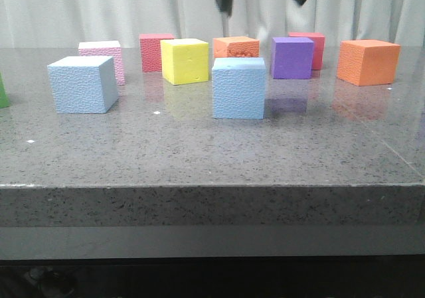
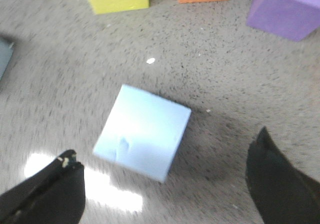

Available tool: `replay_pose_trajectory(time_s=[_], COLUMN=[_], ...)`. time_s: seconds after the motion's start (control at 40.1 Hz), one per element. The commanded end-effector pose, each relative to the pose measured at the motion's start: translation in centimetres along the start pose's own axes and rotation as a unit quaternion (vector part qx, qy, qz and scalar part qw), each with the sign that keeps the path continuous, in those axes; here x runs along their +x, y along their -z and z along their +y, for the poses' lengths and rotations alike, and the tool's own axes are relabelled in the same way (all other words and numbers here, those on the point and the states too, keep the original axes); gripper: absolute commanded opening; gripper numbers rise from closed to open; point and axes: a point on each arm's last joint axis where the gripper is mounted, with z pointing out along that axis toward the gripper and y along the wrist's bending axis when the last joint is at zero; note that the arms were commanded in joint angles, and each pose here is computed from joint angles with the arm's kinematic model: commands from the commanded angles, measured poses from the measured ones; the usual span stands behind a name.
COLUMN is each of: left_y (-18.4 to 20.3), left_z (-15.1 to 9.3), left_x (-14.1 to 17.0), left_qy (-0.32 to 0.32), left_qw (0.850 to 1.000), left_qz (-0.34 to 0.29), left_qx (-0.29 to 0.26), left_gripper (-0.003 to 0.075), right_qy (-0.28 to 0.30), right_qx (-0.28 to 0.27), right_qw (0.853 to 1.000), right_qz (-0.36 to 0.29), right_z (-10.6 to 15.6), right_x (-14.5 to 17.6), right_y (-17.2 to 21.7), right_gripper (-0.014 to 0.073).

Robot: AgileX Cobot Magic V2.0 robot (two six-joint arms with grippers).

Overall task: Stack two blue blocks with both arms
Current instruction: 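Open the right gripper and lift it away from the cube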

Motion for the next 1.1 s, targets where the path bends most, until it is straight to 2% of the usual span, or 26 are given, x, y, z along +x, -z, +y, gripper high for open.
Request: replay_pose_trajectory(time_s=[0.0, 0.1, 0.3, 0.399, 0.599, 0.774, 0.949, 1.073], left_y=[0.3, 0.3, 0.3, 0.3, -0.1, -1.3, -3.3, -5.1], left_z=[-0.1, -0.1, -0.1, -0.1, -0.1, -0.4, -2.0, -3.3], left_x=[-1.6, -1.7, -1.7, -1.7, -1.4, -1.8, -3.3, -4.7], left_qy=[-0.001, -0.001, -0.001, -0.001, -0.001, -0.003, -0.036, -0.054], left_qw=[0.999, 0.999, 0.998, 0.998, 0.999, 0.999, 0.996, 0.993], left_qz=[-0.046, -0.052, -0.056, -0.056, -0.044, -0.03, -0.013, 0.005], left_qx=[0.004, 0.004, 0.004, 0.004, 0.004, 0.018, 0.079, 0.109], left_gripper=[0.0494, 0.0494, 0.0494, 0.0494, 0.0494, 0.0495, 0.0498, 0.0571], right_qy=[0.057, 0.072, 0.08, 0.104, 0.094, 0.09, 0.093, 0.093], right_qx=[-0.022, -0.042, -0.06, -0.054, -0.065, -0.071, -0.072, -0.072], right_qw=[0.997, 0.995, 0.986, 0.978, 0.977, 0.976, 0.98, 0.981], right_qz=[-0.046, -0.058, -0.133, -0.172, -0.182, -0.186, -0.158, -0.154], right_z=[-1.7, -3.4, -5.7, -6.1, -6.6, -6.6, -6.6, -6.6], right_x=[0.3, 2.0, 6.4, 8.8, 12.8, 13.5, 14.0, 14.1], right_y=[4.3, 5.3, 7.5, 8.4, 9.6, 10.4, 10.2, 10.2], right_gripper=[0.0653, 0.0653, 0.0653, 0.0653, 0.0653, 0.0653, 0.0653, 0.0653])
